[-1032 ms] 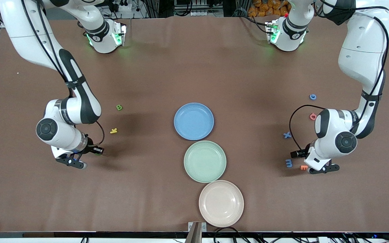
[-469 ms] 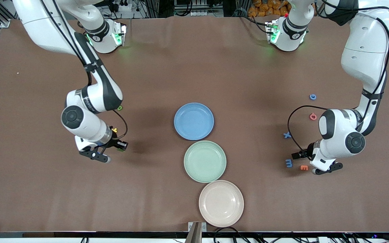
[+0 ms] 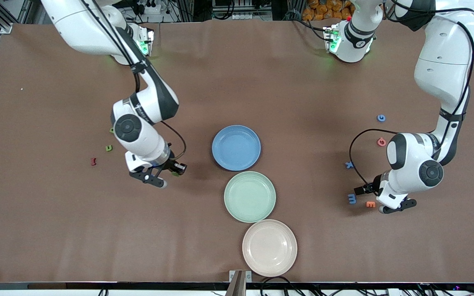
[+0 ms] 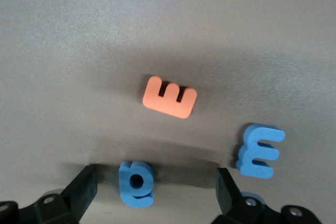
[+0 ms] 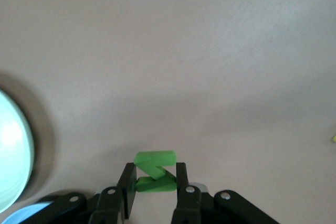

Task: Sort letters by color into matching plates
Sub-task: 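Carry the green Z to the green plate with the right gripper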

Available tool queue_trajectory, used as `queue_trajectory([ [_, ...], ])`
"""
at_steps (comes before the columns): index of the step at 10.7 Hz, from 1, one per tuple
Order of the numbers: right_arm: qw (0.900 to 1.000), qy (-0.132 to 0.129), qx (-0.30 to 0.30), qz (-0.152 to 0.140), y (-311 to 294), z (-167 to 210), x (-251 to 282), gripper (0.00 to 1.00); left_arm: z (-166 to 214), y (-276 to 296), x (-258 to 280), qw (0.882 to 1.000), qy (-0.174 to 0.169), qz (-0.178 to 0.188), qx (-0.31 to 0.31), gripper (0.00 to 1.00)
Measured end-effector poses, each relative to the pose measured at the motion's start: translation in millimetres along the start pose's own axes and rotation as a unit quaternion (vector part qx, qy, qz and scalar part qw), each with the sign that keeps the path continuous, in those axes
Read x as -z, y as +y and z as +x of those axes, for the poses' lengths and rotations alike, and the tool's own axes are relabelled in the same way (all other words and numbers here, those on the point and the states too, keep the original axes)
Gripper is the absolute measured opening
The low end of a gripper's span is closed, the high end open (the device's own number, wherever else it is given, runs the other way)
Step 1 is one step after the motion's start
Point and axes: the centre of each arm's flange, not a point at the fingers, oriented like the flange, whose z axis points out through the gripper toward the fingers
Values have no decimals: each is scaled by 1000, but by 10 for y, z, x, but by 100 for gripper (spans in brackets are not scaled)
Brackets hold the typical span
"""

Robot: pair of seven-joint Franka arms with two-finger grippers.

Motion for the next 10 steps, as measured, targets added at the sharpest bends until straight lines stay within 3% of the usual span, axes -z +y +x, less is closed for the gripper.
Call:
queue_trajectory([
  [7, 997, 7, -72, 36, -976, -429, -168, 34, 22, -75, -4, 1000, 6, 6, -2, 100],
  [8, 996, 11, -78, 46, -1087, -465, -183, 34, 22, -82, -6, 1000, 6, 7, -2, 96],
  [10, 993, 21, -88, 71, -1265, -517, -244, 34, 28, -87, 40, 1000, 8, 7, -2, 67],
])
